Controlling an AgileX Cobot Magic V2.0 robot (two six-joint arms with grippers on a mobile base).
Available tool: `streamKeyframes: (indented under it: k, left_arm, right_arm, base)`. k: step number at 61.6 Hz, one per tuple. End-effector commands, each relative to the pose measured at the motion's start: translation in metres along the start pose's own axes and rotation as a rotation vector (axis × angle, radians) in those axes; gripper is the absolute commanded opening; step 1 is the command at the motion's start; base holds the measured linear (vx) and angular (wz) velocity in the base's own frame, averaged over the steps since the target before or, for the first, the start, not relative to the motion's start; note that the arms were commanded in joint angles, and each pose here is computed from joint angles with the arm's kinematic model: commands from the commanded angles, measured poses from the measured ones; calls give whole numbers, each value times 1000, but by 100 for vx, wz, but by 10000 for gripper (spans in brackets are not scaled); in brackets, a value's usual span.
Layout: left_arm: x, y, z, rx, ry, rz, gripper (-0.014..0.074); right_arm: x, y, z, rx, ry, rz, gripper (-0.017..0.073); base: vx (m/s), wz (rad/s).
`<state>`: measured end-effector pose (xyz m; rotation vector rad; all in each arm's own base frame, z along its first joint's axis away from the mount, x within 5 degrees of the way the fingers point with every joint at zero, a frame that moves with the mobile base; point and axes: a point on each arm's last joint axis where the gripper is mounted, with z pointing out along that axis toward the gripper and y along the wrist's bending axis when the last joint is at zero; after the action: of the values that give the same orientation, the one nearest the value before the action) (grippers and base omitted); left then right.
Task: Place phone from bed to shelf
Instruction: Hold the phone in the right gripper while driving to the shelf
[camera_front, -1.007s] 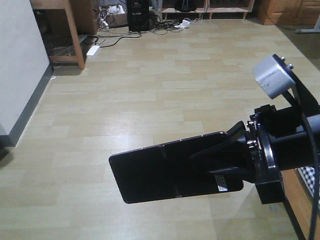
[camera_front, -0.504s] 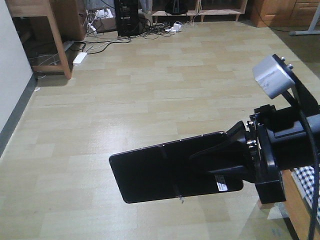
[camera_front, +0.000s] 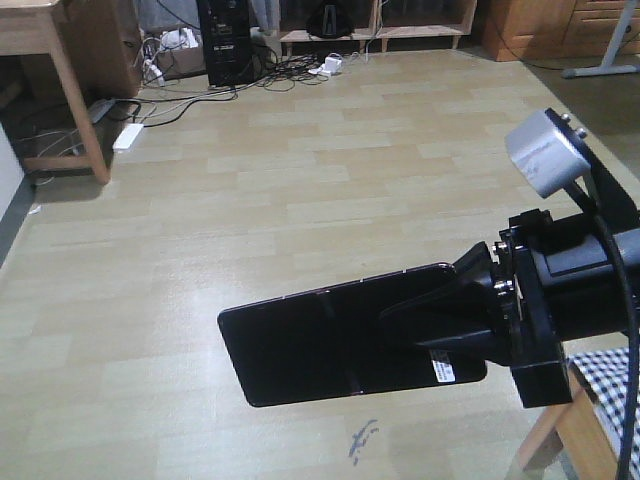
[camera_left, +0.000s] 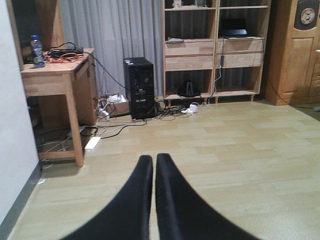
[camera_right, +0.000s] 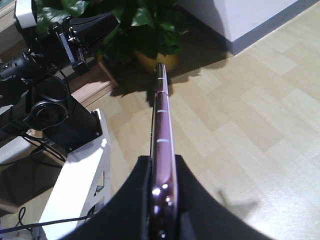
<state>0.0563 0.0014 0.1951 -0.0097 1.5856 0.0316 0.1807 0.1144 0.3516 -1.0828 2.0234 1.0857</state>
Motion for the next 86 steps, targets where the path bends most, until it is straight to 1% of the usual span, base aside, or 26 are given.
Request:
streamKeyframes:
  k: [1, 86]
  left_arm:
    - [-15, 0, -2, 1, -103, -19, 1]
    - [-15, 0, -2, 1, -103, -19, 1]
  right_arm:
    - [-10, 15, -7, -80, -56, -11, -2]
    - [-10, 15, -7, -77, -56, -13, -2]
  base:
    - [33, -10]
    - [37, -8]
